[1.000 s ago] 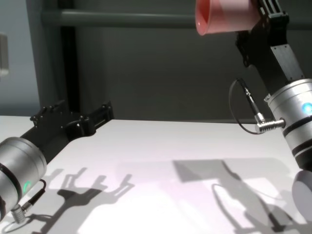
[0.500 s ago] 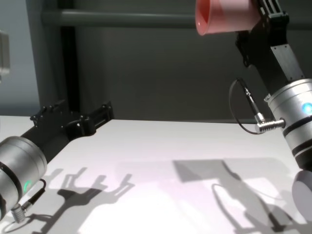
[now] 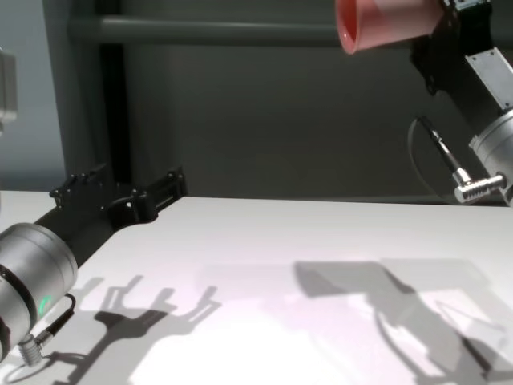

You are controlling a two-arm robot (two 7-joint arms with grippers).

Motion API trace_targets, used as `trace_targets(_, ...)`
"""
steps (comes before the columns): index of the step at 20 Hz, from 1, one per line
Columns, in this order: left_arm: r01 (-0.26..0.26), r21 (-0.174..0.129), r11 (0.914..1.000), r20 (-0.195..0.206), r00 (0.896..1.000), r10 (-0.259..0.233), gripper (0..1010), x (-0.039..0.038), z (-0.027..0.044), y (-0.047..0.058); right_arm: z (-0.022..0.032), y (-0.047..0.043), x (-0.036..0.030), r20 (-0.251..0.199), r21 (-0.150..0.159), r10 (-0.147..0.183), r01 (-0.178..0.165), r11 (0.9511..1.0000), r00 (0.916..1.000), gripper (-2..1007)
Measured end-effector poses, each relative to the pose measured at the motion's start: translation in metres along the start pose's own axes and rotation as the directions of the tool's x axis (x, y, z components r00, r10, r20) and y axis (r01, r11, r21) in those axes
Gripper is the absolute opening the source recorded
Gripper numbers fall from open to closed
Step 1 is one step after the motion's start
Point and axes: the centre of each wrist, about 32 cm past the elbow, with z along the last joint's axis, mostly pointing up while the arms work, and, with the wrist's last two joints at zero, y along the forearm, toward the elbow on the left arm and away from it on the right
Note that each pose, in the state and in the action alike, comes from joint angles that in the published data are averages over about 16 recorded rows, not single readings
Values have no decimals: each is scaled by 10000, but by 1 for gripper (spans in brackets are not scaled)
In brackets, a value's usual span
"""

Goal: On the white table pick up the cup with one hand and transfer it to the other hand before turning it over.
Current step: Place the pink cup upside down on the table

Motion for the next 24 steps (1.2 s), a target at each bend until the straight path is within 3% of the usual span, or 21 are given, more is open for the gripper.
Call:
trace_targets(3,-3,4,10000,6,10000,3,1001,0,1,0,87,19,-64,753,-385,-140,169,9991,9971,760)
trace_targets(6,-4,7,10000,11,10000,4,1001,-1,2,-1,161,43,-125,1620,-813,-231,366,9960,9865,760)
trace_targets(9,-5,9,10000,15,10000,5,1001,-1,3,-1,217,68,-177,2554,-1243,-238,573,9906,9665,760)
trace_targets(11,-6,10,10000,18,10000,6,1001,-1,3,-1,244,83,-203,3153,-1512,-214,725,9858,9487,760)
trace_targets(14,-7,10,10000,21,10000,7,1001,-1,3,-1,271,102,-233,4000,-1883,-141,972,9773,9164,760)
trace_targets(17,-7,11,10000,23,10000,7,1001,-2,4,-1,288,113,-251,4786,-2190,-40,1238,9678,8780,760)
trace_targets(24,-9,12,10000,27,10000,9,1001,-2,5,-1,298,123,-256,6343,-2817,347,1892,9407,7723,760)
